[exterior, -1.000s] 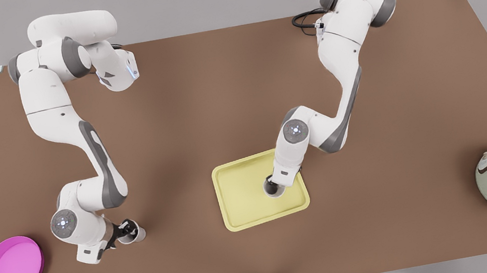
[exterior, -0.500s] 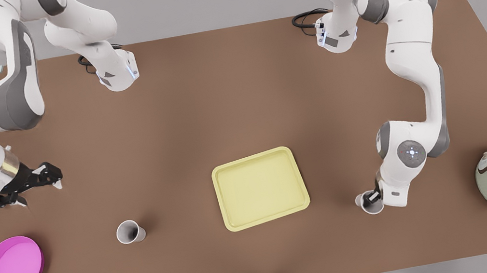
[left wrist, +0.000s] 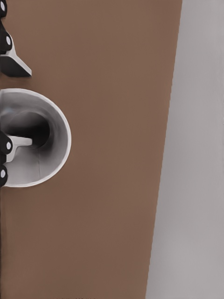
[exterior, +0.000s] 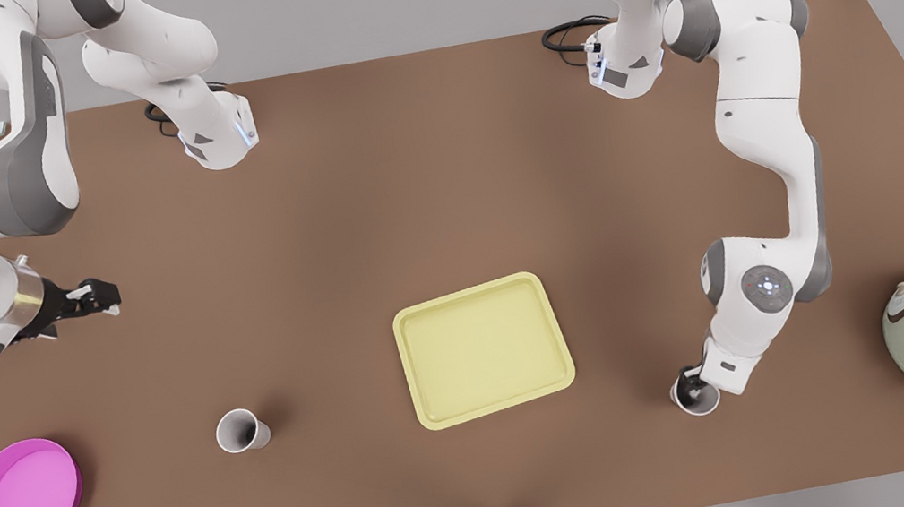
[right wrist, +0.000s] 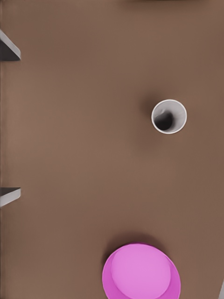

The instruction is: Use the left arm to pick up the white IKEA cup from the tray and place it on the middle-left position; use the right arm to pick up the white IKEA cup from the tray and place it on the middle-right position

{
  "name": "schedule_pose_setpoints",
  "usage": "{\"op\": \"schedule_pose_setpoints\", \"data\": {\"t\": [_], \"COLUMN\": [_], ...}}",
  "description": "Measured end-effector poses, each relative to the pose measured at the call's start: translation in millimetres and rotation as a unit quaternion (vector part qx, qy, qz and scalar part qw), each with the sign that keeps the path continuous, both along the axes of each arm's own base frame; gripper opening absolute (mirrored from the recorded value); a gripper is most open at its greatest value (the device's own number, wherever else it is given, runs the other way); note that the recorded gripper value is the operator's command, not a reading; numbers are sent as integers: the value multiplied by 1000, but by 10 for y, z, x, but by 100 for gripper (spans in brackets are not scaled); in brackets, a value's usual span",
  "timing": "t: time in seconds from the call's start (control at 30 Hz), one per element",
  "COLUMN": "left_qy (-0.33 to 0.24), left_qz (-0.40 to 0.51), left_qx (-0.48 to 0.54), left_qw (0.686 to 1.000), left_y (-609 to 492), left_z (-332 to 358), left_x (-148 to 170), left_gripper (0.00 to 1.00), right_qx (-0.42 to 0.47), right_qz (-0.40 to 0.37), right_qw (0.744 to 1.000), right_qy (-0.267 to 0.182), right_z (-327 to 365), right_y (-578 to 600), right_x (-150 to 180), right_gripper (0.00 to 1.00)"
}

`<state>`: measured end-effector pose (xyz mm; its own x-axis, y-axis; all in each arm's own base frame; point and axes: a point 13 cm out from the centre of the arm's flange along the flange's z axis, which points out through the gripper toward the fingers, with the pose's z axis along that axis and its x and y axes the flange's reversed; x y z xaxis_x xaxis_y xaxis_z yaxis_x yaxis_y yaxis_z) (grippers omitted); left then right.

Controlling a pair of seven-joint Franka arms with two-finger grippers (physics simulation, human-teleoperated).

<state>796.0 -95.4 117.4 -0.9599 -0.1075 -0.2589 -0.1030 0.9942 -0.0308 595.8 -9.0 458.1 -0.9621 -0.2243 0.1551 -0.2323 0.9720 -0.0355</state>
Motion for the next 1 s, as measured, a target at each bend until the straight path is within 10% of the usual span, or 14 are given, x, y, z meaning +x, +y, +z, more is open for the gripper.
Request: {"op": "schedule_pose_setpoints", "data": {"t": [0.57,0.7,0.8,1.0], "left_qy": [7,-12,-7,60], "left_qz": [-78,-81,-44,-39], "left_qx": [42,59,24,-11], "left_qw": [996,995,999,997], "left_y": [103,143,326,329], "left_z": [69,1399,3040,3384], "left_x": [-42,-87,-863,-1776], "left_gripper": [100,100,100,100], "right_qx": [-5,-6,-7,-8], "right_qz": [-31,-36,-39,-45], "right_qw": [999,999,999,999], "right_qy": [6,6,6,6], "right_z": [12,12,12,13], "right_y": [-13,-28,-46,-75], "right_x": [-53,-56,-57,-58], "right_gripper": [100,100,100,100]}}
